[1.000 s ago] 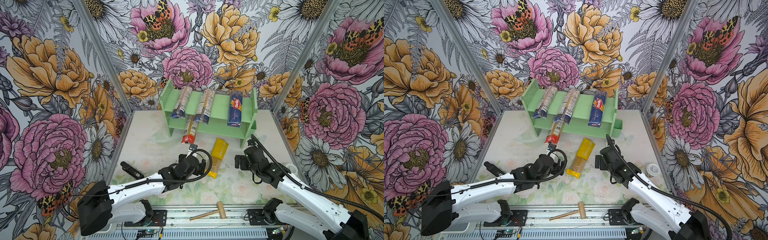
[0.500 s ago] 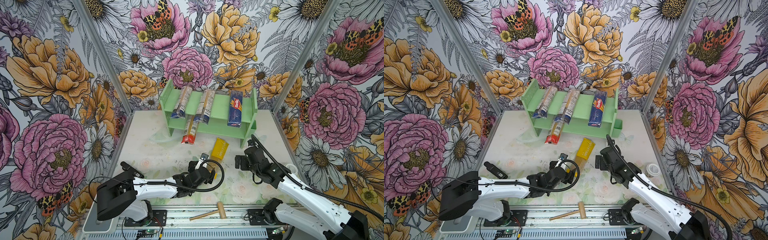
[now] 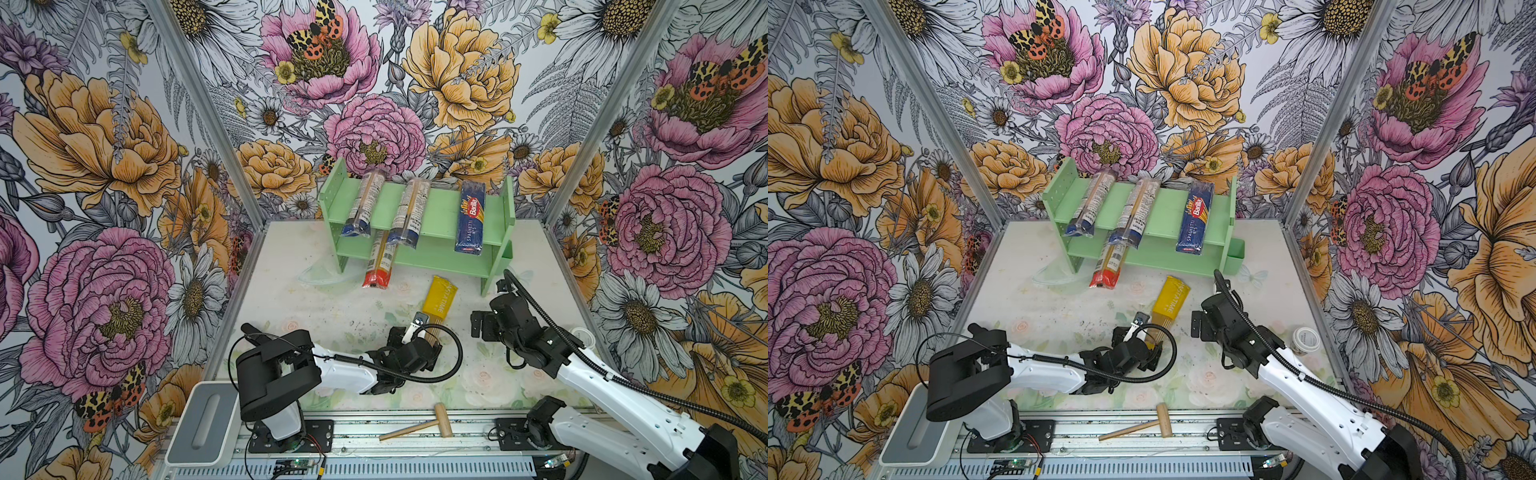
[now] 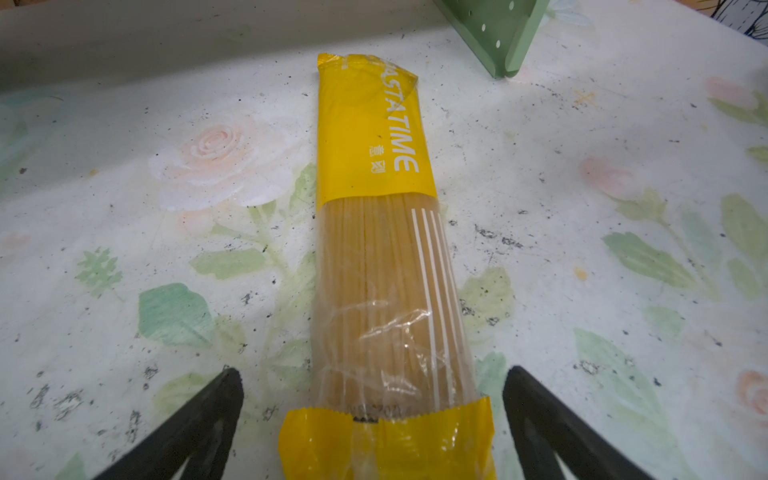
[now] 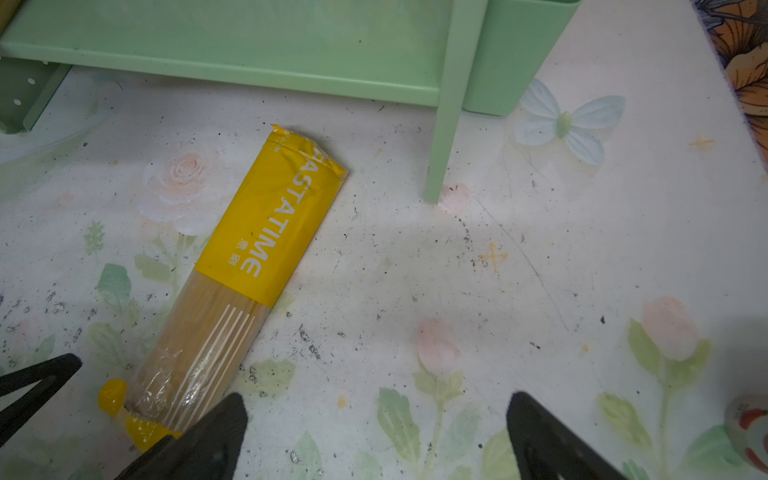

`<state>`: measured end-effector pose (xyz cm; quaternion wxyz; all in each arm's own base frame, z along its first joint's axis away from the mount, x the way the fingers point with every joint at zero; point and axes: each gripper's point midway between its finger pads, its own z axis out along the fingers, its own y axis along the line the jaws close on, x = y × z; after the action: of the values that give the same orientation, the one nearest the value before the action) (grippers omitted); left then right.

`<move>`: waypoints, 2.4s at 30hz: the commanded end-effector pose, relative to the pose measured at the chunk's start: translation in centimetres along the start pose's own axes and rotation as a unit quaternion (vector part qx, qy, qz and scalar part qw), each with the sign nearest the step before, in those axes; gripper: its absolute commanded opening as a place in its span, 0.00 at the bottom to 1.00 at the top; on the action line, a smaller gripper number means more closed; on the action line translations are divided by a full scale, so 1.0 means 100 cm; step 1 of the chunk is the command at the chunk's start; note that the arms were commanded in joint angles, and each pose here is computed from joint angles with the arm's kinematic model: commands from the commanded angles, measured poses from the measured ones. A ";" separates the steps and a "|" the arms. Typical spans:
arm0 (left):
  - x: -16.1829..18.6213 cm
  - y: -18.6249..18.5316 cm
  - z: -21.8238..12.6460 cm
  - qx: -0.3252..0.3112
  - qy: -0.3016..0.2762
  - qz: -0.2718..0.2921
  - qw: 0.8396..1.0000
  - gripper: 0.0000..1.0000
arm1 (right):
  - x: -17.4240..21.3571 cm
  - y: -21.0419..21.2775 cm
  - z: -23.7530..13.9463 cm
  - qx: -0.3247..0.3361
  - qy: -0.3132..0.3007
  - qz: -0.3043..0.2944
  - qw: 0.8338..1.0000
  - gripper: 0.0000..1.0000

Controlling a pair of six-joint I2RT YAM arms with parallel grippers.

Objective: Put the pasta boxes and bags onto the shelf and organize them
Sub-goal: 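Lower the left gripper onto the yellow PASTATIME bag and close it, then lift the yellow bag with the left gripper, tilting it upright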

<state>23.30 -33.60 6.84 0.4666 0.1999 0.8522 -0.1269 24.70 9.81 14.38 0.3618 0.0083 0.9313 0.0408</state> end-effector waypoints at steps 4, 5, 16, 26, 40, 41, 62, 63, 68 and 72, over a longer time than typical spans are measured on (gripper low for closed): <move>-0.013 -0.015 0.008 0.008 -0.019 -0.028 0.999 0.98 | -0.003 -0.003 -0.004 0.003 -0.007 0.009 1.000 1.00; -0.011 -0.015 0.010 0.006 -0.019 -0.028 0.999 0.98 | -0.002 -0.003 -0.004 0.004 -0.006 0.010 1.000 1.00; 0.009 -0.015 0.026 -0.009 0.001 -0.029 1.000 0.97 | -0.001 -0.006 -0.004 0.007 -0.007 0.010 1.000 1.00; 0.023 -0.011 0.035 -0.023 0.017 -0.022 0.999 0.84 | -0.001 -0.007 -0.005 0.008 -0.008 0.012 1.000 1.00; 0.023 -0.008 0.043 -0.043 0.036 -0.014 0.998 0.85 | 0.000 -0.009 -0.006 0.011 -0.010 0.012 1.000 1.00; 0.024 -0.008 0.043 -0.043 0.037 -0.014 0.998 0.87 | 0.000 -0.009 -0.006 0.011 -0.009 0.012 1.000 1.00; 0.029 -0.001 0.049 -0.049 0.051 -0.013 0.997 0.43 | 0.000 -0.011 -0.006 0.017 -0.010 0.011 1.000 0.99; 0.028 -0.001 0.049 -0.049 0.051 -0.011 0.997 0.40 | 0.000 -0.012 -0.006 0.017 -0.010 0.011 1.000 0.99; 0.028 -0.002 0.049 -0.046 0.052 -0.010 0.998 0.27 | -0.001 -0.012 -0.009 0.017 -0.012 0.011 1.000 1.00; 0.027 -0.001 0.048 -0.048 0.049 -0.010 0.998 0.00 | -0.003 -0.012 -0.011 0.017 -0.015 0.010 1.000 1.00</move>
<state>25.33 -35.25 2.82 0.4429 0.1742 0.8755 -0.0840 24.12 9.19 14.70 0.3643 0.0137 0.9304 0.0374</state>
